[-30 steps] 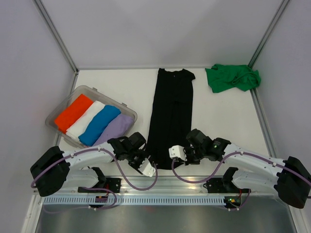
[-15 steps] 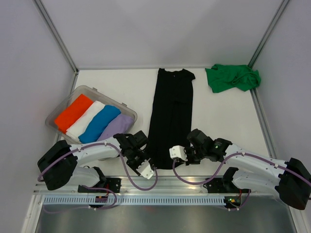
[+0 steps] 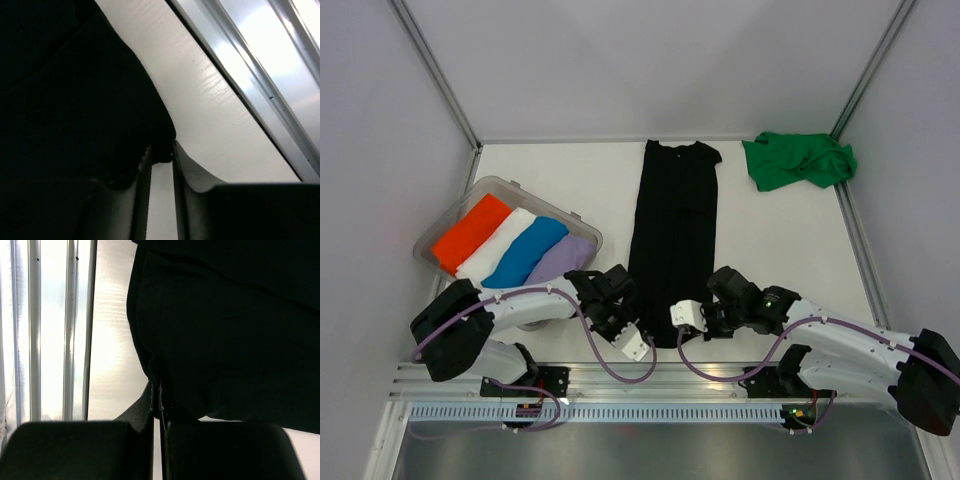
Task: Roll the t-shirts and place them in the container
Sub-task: Roll the tshirt
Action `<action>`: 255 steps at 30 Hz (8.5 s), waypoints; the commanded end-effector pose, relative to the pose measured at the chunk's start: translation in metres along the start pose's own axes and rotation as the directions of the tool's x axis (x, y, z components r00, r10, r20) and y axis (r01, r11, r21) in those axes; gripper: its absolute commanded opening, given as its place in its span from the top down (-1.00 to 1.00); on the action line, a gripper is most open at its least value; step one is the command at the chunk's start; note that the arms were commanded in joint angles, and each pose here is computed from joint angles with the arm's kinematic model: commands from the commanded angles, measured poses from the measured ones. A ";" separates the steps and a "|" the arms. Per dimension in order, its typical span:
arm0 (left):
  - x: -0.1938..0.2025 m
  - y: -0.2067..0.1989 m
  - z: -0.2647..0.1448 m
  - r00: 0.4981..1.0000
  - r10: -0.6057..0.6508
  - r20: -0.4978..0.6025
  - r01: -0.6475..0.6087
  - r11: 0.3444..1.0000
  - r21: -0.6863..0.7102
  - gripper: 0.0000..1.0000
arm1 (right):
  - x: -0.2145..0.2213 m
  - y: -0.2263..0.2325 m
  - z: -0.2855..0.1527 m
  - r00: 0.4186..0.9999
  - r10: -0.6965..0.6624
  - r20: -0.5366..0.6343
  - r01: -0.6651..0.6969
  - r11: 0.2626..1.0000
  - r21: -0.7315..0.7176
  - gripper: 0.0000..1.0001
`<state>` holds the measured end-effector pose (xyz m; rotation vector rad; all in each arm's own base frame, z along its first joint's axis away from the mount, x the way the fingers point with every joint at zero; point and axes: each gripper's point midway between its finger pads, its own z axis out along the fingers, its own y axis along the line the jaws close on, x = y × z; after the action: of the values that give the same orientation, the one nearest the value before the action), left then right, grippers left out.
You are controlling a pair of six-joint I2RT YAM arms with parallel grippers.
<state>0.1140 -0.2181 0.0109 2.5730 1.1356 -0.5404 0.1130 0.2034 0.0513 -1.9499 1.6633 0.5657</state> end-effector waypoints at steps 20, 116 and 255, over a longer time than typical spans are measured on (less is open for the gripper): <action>-0.021 0.028 -0.031 0.808 -0.549 0.214 0.549 0.833 0.066 0.95 | 0.004 -0.033 -0.008 0.982 0.188 -0.015 -0.186 0.978 0.090 0.99; 0.090 0.154 -0.053 0.328 -0.915 0.236 0.942 0.299 -0.150 0.85 | 0.085 -0.186 -0.025 0.199 0.920 0.337 -0.978 0.165 0.126 0.59; 0.042 0.108 -0.058 0.596 -0.789 0.148 0.788 0.610 0.081 0.64 | 0.027 -0.095 -0.027 0.796 0.603 0.055 -0.595 0.796 -0.111 0.78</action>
<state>0.2256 -0.2342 0.0541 1.7980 2.2236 -0.9135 0.1924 0.1765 0.0625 -1.4951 2.1851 0.9798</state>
